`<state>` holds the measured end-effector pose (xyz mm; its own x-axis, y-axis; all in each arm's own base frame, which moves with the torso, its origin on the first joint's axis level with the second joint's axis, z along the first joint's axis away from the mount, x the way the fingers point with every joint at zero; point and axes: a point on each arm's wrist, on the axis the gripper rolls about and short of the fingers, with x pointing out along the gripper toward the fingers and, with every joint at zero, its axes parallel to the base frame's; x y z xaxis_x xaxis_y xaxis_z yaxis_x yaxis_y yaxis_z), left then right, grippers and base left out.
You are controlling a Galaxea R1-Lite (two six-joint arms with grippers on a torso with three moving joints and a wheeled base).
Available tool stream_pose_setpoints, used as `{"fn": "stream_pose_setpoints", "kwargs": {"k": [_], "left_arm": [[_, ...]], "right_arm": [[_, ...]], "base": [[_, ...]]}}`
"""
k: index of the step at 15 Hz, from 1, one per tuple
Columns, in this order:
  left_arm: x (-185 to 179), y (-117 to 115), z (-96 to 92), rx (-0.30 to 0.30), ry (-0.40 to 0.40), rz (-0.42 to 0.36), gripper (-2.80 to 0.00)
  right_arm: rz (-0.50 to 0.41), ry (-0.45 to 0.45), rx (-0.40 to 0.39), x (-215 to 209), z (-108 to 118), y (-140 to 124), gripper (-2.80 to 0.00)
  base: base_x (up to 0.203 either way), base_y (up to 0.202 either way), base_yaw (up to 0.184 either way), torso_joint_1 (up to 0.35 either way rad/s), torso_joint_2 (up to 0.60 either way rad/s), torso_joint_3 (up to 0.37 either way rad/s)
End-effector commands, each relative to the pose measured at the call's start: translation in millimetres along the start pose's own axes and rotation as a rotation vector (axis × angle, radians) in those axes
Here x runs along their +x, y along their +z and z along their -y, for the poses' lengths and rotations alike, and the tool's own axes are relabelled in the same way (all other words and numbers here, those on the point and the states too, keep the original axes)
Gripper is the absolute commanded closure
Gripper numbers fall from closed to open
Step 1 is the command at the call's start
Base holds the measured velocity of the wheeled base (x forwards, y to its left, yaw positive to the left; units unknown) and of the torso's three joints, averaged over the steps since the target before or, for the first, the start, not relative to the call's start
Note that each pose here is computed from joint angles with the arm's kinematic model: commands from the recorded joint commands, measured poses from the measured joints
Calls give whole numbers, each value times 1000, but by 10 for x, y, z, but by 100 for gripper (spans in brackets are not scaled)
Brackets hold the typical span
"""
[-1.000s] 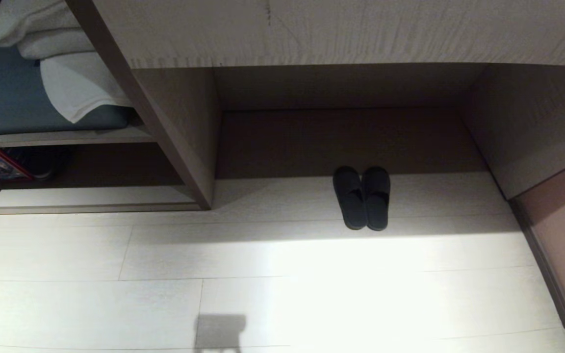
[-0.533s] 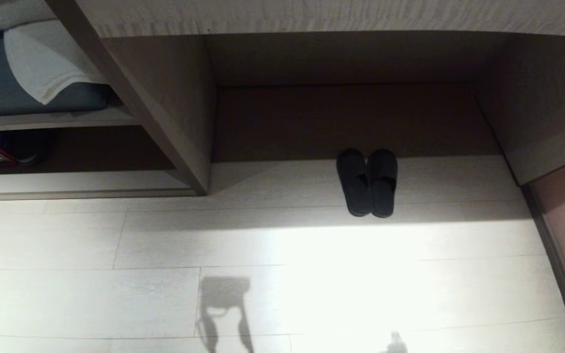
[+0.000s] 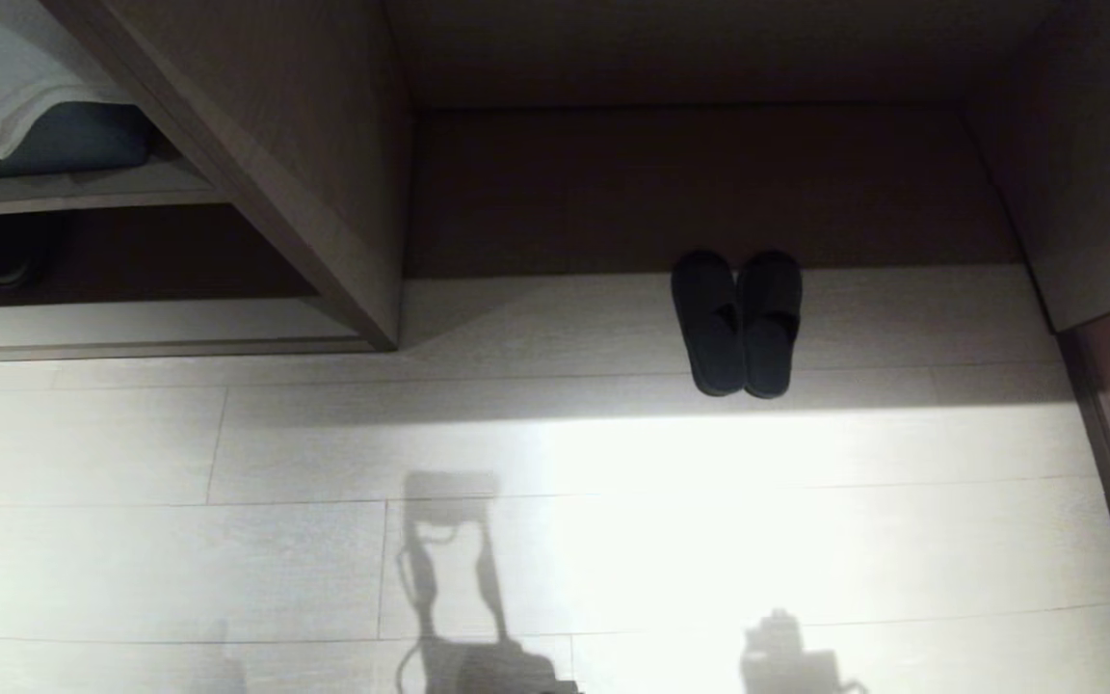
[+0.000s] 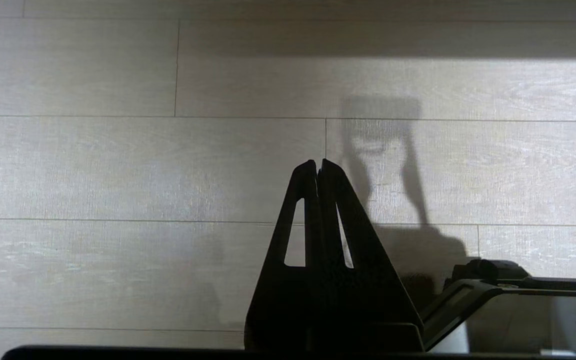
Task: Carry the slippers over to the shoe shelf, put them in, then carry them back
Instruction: Pick up the slippers on the floor
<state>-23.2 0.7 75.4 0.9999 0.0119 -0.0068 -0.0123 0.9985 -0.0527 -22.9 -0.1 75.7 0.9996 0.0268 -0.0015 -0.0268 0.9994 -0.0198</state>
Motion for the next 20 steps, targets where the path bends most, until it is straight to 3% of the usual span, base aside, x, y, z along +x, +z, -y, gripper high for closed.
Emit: {"fn": "stream_pose_setpoints", "kwargs": {"k": [1, 20], "left_arm": [[0, 1, 0, -1, 0, -1, 0], [2, -3, 0, -1, 0, -2, 0]], "right_arm": [[2, 1, -2, -1, 0, -1, 0], [2, 1, -2, -1, 0, -1, 0]], "base": [[0, 0, 0, 2, 4, -195], [0, 0, 0, 3, 2, -197]]}}
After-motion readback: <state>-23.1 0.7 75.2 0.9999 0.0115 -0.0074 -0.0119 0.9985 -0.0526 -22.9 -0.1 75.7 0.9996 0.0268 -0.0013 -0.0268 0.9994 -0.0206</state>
